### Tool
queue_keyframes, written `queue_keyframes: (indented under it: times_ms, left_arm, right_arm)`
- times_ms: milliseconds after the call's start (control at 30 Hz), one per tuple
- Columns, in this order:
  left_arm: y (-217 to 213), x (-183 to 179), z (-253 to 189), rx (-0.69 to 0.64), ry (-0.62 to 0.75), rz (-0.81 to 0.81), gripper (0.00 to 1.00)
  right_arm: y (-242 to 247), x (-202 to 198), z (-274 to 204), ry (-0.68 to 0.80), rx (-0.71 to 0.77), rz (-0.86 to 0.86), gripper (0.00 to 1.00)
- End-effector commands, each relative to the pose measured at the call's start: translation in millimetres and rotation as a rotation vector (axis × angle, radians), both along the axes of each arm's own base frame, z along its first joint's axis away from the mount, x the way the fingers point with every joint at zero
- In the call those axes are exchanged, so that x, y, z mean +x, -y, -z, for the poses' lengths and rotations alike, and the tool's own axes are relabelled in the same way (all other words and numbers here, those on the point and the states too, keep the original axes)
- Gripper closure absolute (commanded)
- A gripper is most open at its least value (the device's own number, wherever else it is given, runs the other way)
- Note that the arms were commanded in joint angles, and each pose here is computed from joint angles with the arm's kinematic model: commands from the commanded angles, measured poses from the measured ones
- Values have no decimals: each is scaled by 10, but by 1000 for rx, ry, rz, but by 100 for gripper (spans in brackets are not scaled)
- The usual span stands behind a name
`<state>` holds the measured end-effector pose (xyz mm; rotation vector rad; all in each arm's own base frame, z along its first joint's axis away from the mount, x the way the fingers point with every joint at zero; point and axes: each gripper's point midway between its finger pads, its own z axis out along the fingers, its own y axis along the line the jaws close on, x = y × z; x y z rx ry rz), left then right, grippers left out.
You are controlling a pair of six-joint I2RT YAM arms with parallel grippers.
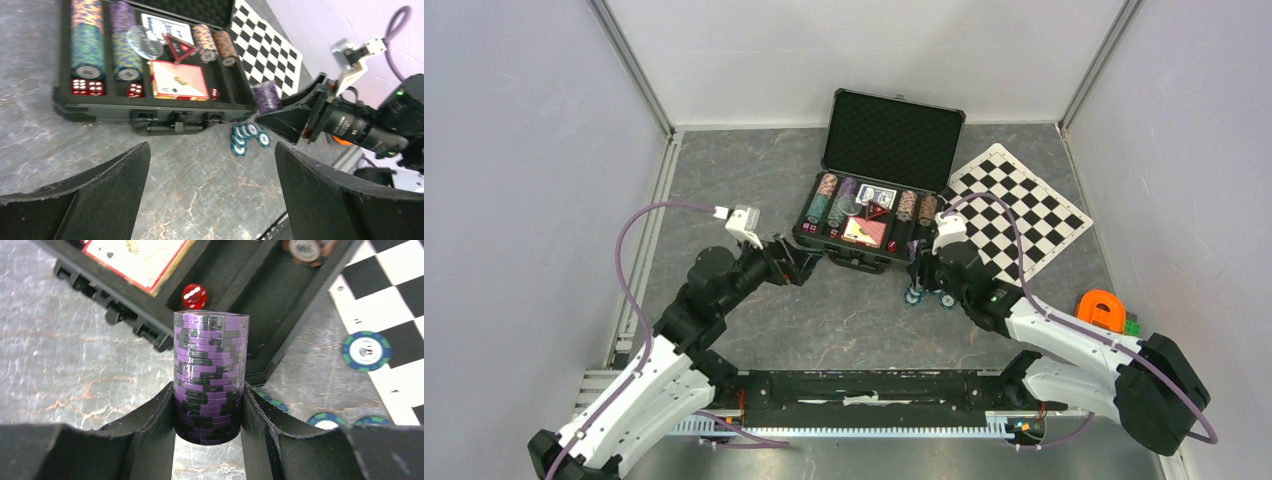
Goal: Pack up texas hold em set
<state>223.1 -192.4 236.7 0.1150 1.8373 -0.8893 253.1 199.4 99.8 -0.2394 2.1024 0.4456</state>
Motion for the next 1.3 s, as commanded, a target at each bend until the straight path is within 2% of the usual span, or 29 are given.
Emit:
queue_keyframes:
  times_ms: [0, 167, 367, 500, 800, 900, 1200, 1267]
  left_arm:
    - [-270, 102, 34, -14, 49, -162, 0]
    - [-327, 81, 172, -7, 18, -188, 0]
    - [-184, 80, 388, 5, -16, -121, 0]
    - [-145, 115, 488, 35, -32, -106, 0]
    - [-108, 91, 564, 36, -39, -81, 0]
    - [-112, 82, 592, 38, -43, -80, 0]
    - [-72, 91, 555, 25, -28, -64, 0]
    - [-67, 91, 571, 24, -32, -63, 0]
  right_arm:
    - [24, 375, -562, 121, 92, 162, 97]
    - [6, 527, -621, 97, 70, 220, 96]
    - [-164, 742, -607, 35, 122, 296, 94]
    - [-262, 846, -458, -38, 118, 335, 93]
    - [-339, 983, -270, -162, 217, 417, 89]
    - [-391, 1049, -331, -138, 241, 400, 88]
    - [-576, 1135, -227, -198, 267, 356, 83]
    - [-569, 1156, -222, -197, 269, 364, 76]
